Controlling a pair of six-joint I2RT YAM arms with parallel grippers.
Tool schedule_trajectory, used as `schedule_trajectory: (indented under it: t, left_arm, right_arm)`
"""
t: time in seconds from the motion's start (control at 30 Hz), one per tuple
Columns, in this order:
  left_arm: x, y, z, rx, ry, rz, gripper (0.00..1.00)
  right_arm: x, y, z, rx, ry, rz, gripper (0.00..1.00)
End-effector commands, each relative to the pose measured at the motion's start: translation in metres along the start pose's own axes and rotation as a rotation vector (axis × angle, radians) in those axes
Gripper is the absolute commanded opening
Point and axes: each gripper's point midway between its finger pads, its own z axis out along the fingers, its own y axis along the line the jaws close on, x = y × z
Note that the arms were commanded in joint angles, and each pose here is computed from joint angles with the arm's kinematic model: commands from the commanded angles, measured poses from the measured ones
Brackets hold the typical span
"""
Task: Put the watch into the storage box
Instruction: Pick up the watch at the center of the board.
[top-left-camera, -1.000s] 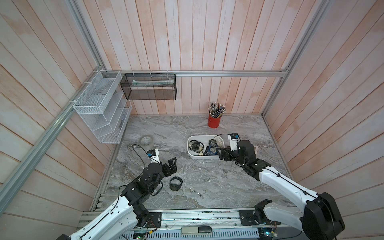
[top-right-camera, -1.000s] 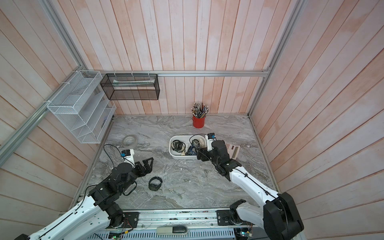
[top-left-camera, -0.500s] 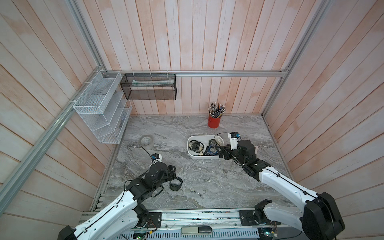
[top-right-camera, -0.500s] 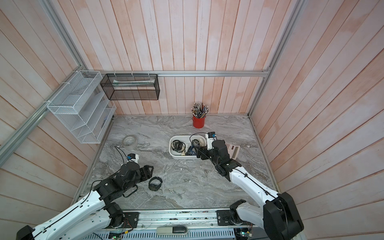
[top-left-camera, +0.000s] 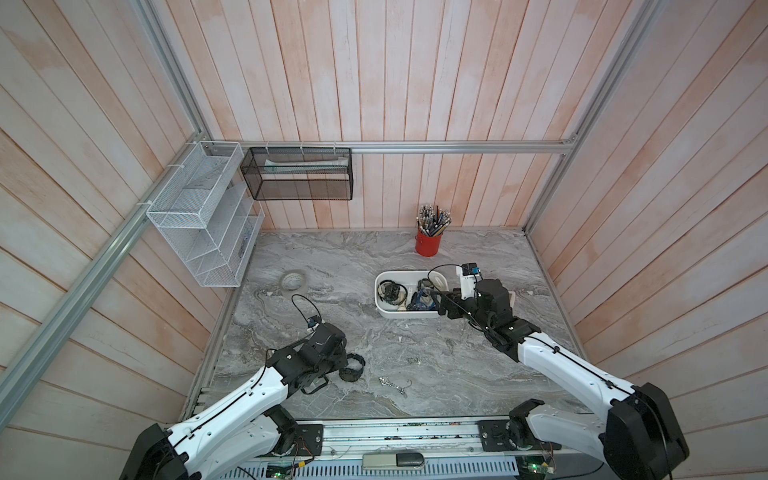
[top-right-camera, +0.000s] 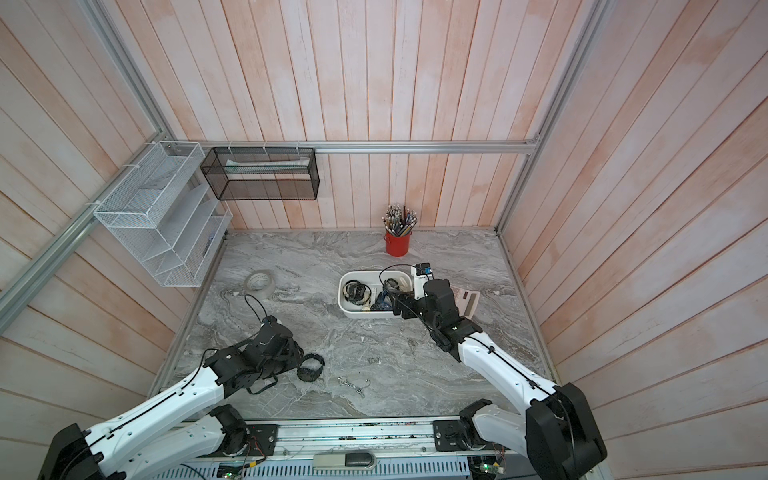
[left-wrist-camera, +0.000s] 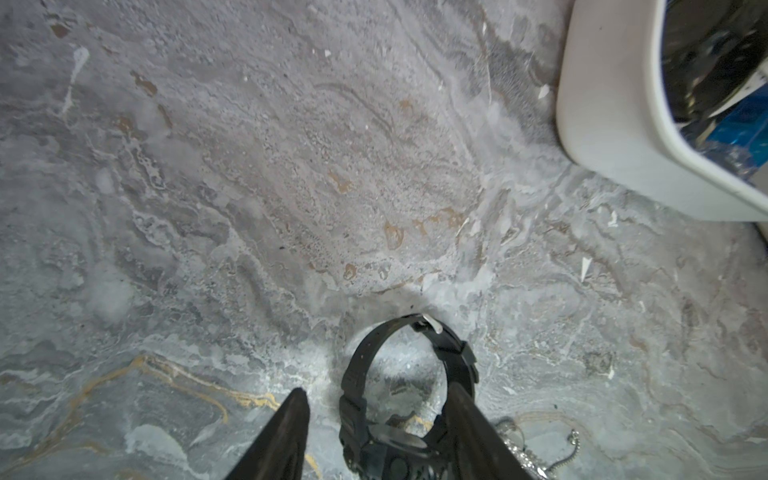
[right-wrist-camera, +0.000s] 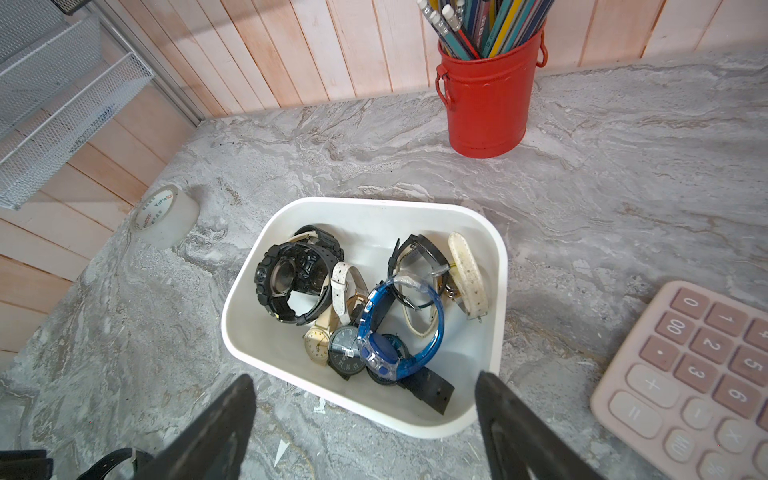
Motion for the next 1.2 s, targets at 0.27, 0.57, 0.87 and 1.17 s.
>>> schedule_trajectory:
  t: [0.27,0.57,0.87,1.17]
  left_arm:
    - [0.002,-0.010,0.020,0.007,0.035,0.035,0.46]
    - [0.011,0.000,0.032,-0.041,0.074,0.037,0.39]
    - [0.018,0.003,0.040,-0.052,0.097,0.035,0.34]
    - [0.020,0.003,0.046,-0.056,0.110,0.044,0.15]
  right_arm:
    - [-0.016,0.002,-0.006,0.004,-0.046,-0.003,0.85]
    - [-0.020,0.007,-0.010,-0.026,-0.069,-0.016,0.89]
    - [-0.025,0.010,-0.015,-0.032,-0.089,-0.025,0.92]
    - [-0.026,0.006,-0.015,-0.012,-0.094,-0.018,0.92]
